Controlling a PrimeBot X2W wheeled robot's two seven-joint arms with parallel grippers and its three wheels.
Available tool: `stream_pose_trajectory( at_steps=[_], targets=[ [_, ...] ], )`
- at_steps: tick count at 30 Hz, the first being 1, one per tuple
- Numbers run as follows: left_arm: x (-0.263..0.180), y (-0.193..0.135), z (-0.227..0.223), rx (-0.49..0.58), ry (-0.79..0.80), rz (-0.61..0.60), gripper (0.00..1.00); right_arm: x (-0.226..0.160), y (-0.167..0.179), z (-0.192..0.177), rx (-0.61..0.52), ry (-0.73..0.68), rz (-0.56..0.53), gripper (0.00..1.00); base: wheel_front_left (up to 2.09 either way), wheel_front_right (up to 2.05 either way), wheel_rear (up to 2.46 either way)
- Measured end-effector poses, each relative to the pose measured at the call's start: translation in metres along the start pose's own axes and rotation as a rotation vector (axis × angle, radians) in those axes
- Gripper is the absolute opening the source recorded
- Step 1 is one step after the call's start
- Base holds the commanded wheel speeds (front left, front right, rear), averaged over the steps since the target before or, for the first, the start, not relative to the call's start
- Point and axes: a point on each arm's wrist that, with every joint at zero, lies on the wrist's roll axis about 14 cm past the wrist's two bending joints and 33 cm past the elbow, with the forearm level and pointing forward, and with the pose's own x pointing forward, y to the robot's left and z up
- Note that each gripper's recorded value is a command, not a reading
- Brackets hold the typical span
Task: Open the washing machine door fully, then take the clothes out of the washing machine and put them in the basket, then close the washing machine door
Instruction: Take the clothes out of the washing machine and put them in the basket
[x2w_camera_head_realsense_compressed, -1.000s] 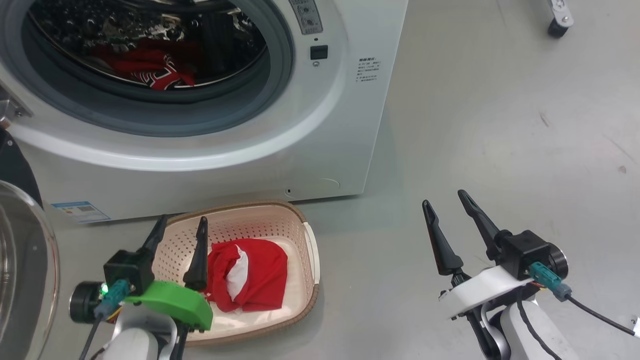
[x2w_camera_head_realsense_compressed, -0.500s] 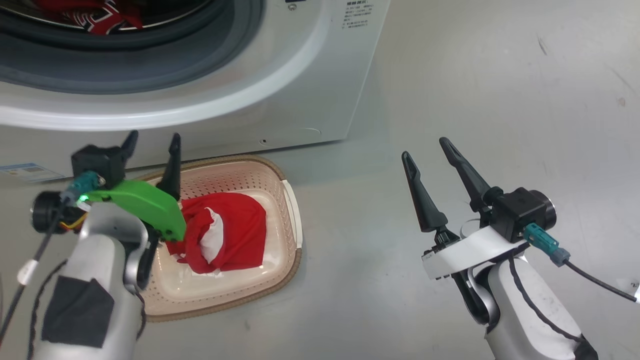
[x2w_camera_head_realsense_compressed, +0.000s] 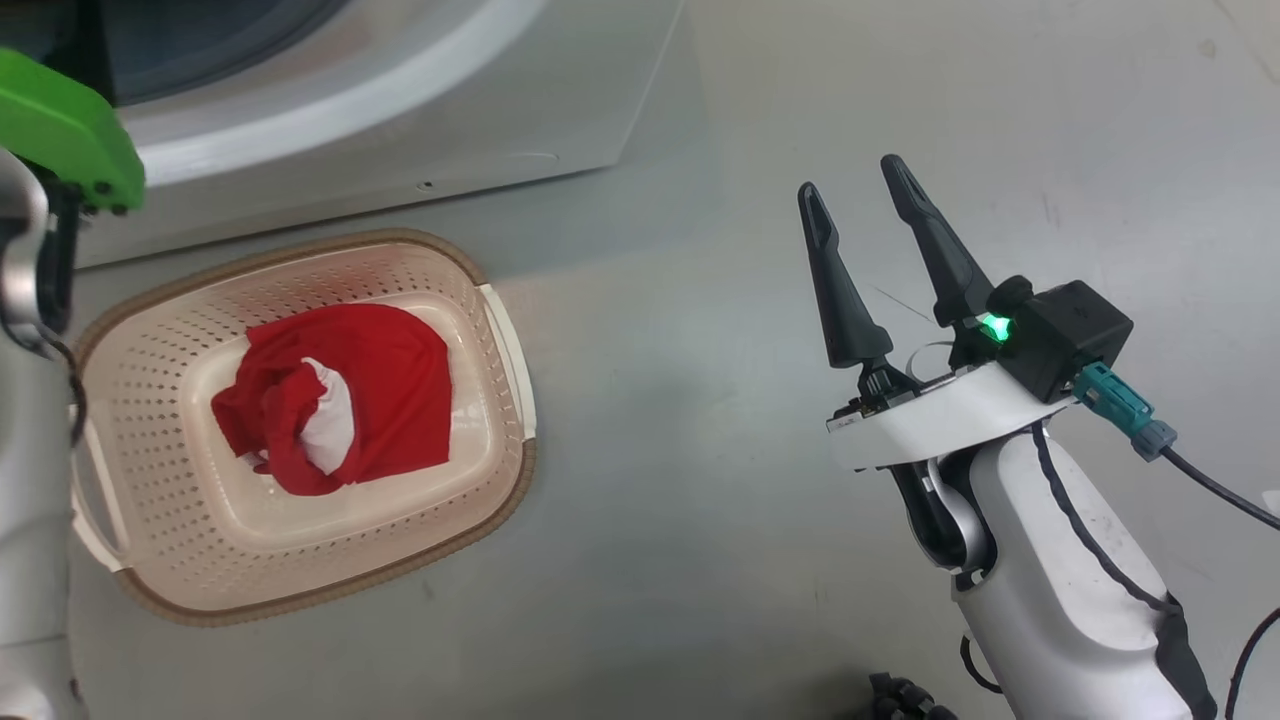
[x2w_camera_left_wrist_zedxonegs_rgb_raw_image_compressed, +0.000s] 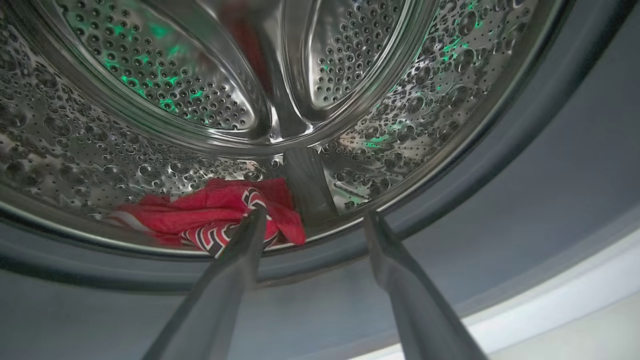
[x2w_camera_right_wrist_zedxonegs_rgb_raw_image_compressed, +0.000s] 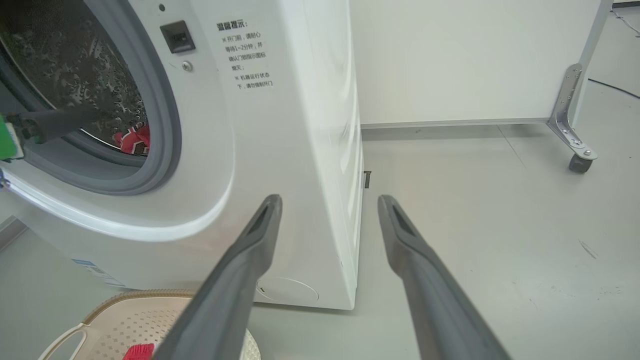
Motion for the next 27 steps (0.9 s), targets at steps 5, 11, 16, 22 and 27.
stream_pose_trajectory(
  at_steps=[5, 11, 16, 22, 27],
  targets=[
    [0.03, 0.008, -0.004, 0.024, 0.019, 0.016, 1.0, 0.004, -0.01, -0.007, 0.008, 0.018, -0.024, 1.0, 0.0, 0.0, 0.0],
    [0.056, 0.025, -0.015, 0.057, 0.044, 0.056, 1.0, 0.0, -0.024, -0.015, 0.014, 0.043, -0.07, 1.0, 0.0, 0.0, 0.0],
    [0.072, 0.03, -0.03, 0.068, 0.091, 0.069, 1.0, -0.006, -0.035, -0.02, 0.004, 0.066, -0.104, 1.0, 0.0, 0.0, 0.0],
    [0.086, 0.039, -0.036, 0.116, 0.129, 0.103, 1.0, -0.01, -0.045, -0.019, -0.016, 0.071, -0.134, 1.0, 0.0, 0.0, 0.0],
    [0.087, 0.037, -0.054, 0.137, 0.209, 0.105, 1.0, -0.012, -0.047, -0.018, -0.023, 0.074, -0.146, 1.0, 0.0, 0.0, 0.0]
  ],
)
